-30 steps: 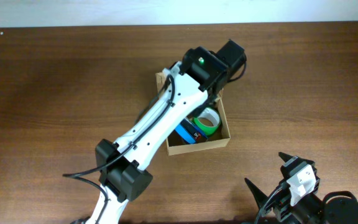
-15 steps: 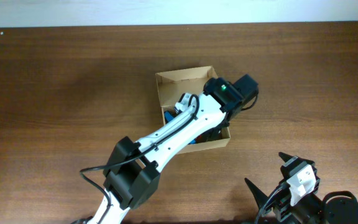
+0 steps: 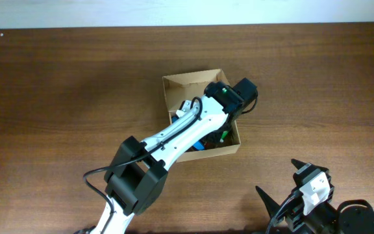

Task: Pack container
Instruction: 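Lower the black marker into the box and release it, then withdraw the left gripper from the box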

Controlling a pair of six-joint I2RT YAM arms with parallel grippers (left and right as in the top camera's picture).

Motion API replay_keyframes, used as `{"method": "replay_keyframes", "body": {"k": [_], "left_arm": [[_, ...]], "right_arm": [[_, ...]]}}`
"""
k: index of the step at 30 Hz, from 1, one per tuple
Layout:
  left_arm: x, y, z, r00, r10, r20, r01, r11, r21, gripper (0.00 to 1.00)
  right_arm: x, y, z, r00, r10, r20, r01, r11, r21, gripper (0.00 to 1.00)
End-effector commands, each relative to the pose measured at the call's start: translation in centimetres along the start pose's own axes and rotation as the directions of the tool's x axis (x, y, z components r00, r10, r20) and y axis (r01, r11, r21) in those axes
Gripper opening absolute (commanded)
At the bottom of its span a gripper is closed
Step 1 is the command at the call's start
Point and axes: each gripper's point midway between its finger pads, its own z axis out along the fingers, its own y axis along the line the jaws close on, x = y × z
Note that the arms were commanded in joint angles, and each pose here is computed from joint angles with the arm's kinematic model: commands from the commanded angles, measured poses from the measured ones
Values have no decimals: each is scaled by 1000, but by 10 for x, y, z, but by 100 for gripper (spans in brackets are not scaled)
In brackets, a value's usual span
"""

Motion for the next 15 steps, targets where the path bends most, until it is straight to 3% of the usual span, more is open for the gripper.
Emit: {"method": "replay_keyframes", "body": {"k": [1,5,8,13,15], "left_arm": [[1,0,-10,1000,-10,-22,10,1000,19,34],[-5,-1,-33,999,17,-33,-15,998,63,33],[-24,-7,-71,989,145,-3,-143,976,165,36],[-66,-9,-133,878,465,111,-476,829,292,75],[-83,-9,-149,812,557,176,-583,753,304,82]], "right_arm": [[0,-3,0,1000,7,4,-7,1000,16,99],[0,-3,0,1000,7,4,-7,1000,16,99],[0,-3,0,1000,7,4,-7,1000,16,99],[0,-3,0,1000,7,4,-7,1000,16,99],[0,-3,0,1000,7,4,-7,1000,16,99]]}}
